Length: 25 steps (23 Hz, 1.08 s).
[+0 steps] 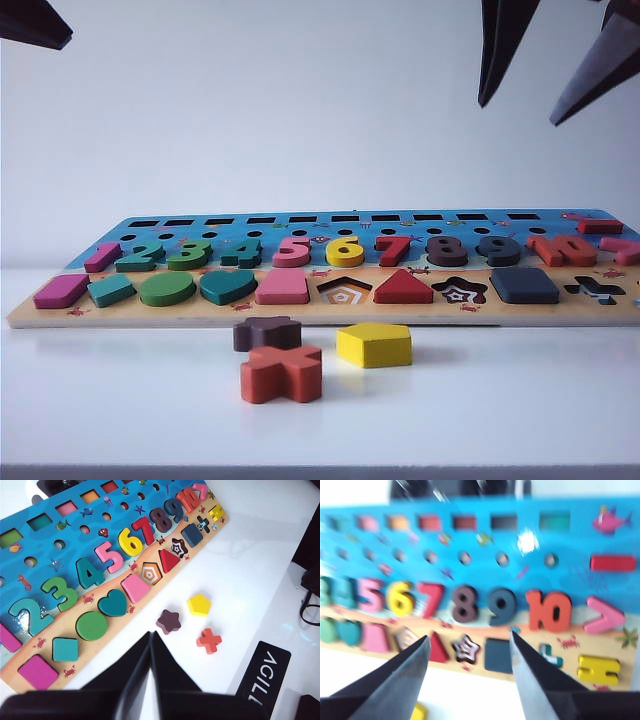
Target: Insert the cube into the slot.
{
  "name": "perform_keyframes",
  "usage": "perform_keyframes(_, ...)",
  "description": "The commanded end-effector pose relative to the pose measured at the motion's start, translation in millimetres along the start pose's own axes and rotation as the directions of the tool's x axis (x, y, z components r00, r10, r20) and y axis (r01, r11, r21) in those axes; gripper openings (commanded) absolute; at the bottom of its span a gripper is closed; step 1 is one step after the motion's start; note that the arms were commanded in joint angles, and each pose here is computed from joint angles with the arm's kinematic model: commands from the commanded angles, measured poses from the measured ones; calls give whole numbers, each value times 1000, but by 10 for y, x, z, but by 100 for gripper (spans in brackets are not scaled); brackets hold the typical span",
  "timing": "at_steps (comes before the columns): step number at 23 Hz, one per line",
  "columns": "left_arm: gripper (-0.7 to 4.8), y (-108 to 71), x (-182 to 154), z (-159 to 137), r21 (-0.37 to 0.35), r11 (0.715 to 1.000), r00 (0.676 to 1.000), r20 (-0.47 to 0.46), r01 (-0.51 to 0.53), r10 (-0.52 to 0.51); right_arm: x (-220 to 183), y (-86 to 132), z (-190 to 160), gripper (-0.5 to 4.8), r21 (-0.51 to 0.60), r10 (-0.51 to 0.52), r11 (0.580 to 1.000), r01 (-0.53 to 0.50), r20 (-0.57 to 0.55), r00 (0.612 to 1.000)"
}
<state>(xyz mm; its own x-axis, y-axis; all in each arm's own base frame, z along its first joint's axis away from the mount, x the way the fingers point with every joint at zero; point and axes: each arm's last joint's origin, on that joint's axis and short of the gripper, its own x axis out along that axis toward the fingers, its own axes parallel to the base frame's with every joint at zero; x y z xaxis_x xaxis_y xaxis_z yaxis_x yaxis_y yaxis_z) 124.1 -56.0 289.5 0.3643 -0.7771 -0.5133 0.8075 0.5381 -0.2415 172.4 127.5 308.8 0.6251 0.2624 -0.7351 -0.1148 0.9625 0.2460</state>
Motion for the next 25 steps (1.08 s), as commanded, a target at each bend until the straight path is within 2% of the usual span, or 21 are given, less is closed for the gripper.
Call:
perform_keyframes(1,10,-3,-7,16,18,1000,1000,14,-2,1,-158,-25,13,291,-25,32,999,-30,59,998)
perform_keyframes(10,9,-3,-7,16,18,1000,1000,14,-2,1,-530,-125,-24,284,-147,106,986,-81,170,980)
perform_keyframes(18,10,-3,-7,16,18,1000,1000,14,-2,1,-575,-145,-39,283,-220,110,973,-68,186,976)
perform_keyframes(21,10,-3,-6,16,18,1000,1000,14,-1,1,-573,-148,-41,246,-252,105,966,-55,189,976)
perform_keyframes(22,10,-3,-7,16,18,1000,1000,14,-2,1,-578,-165,-54,190,-277,106,960,-47,202,974)
perform_keyframes(25,10,-2,-6,16,18,1000,1000,14,-2,1,-605,-190,-87,85,-318,133,947,-50,244,960)
